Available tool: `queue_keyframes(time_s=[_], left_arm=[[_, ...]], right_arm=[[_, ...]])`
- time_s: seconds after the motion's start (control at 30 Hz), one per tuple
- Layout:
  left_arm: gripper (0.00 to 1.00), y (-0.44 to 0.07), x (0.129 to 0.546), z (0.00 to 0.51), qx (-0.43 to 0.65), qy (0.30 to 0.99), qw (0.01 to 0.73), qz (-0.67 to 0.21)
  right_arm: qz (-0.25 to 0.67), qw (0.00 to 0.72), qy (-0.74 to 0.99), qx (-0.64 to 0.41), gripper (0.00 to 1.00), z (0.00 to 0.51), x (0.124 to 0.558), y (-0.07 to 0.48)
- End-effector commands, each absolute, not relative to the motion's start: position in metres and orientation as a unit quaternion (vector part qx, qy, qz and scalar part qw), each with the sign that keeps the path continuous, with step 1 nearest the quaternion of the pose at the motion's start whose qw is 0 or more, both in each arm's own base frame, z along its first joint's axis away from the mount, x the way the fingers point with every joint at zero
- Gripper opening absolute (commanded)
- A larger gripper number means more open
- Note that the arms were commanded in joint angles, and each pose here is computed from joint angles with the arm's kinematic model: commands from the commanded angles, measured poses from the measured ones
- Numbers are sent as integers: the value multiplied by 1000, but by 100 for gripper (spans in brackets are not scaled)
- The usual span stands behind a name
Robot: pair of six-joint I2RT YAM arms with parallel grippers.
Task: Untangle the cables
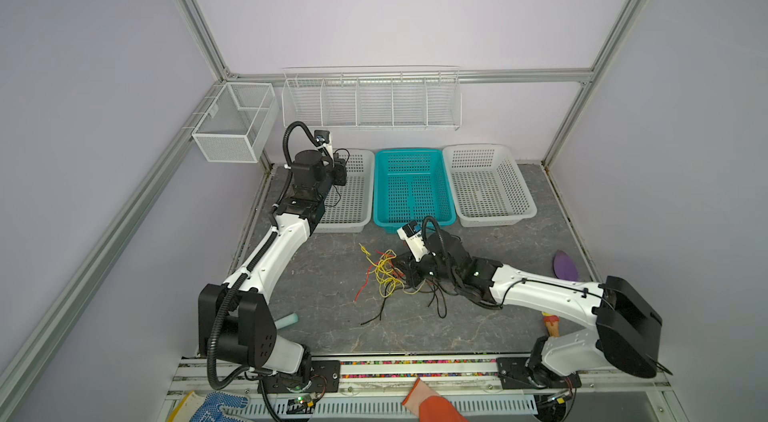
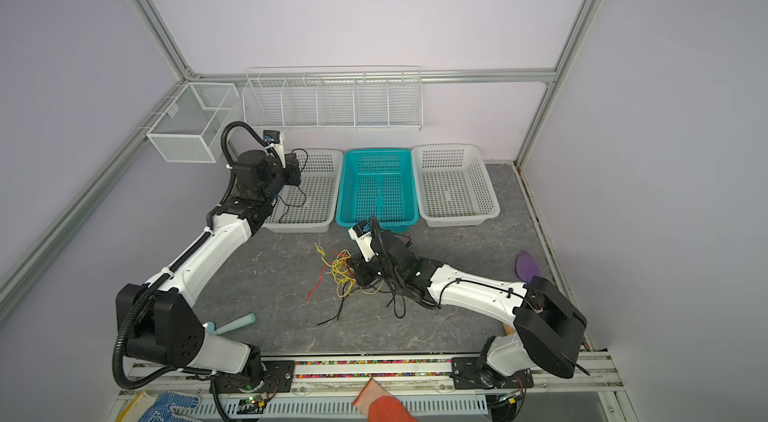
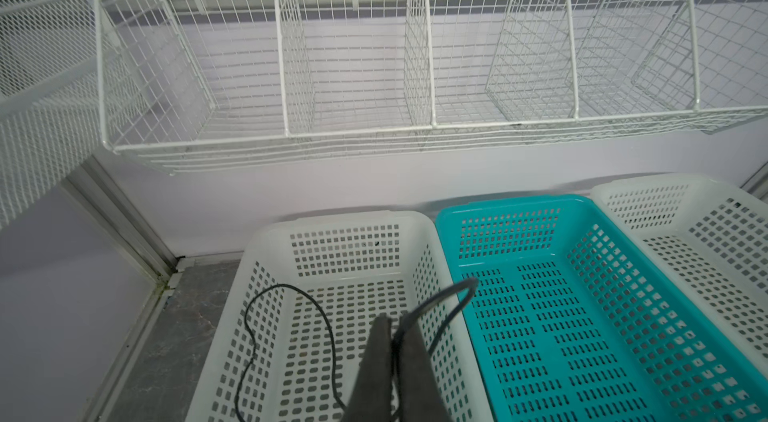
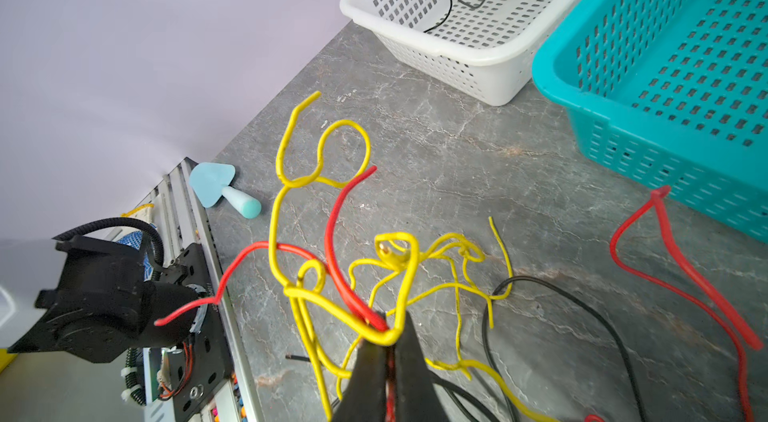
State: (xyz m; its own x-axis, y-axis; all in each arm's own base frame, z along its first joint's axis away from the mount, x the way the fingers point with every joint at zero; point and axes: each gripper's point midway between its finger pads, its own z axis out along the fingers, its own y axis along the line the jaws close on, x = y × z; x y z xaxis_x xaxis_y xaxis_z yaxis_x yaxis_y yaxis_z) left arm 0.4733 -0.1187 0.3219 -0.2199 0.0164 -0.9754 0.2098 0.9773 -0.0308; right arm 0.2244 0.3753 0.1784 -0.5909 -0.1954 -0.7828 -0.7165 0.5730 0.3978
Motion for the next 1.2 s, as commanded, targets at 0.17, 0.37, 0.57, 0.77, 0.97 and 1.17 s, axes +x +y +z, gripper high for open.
queue_keyframes(time_s=[0.17,0.37,0.57,0.77,0.97,1.17], left_arm=[[0,-137,466,254,34,838,520,-165],[2,-139,470,217,27,872,463,-157],[23,-129,468,220,7,886,441,-146],[55,-131,448,243,-2,881,439,-178],[59,-142,410,278,-3,860,446,-250],[60,-163,348,296,-10,826,420,-376]], right_arm=[[373,395,781,-307,7,233,222,376],[373,405,769,-324,7,247,222,376],[373,412,764,-327,7,248,221,370],[375,409,763,-333,7,242,219,367],[376,410,762,-331,7,237,219,361],[375,420,769,-303,6,236,229,344]])
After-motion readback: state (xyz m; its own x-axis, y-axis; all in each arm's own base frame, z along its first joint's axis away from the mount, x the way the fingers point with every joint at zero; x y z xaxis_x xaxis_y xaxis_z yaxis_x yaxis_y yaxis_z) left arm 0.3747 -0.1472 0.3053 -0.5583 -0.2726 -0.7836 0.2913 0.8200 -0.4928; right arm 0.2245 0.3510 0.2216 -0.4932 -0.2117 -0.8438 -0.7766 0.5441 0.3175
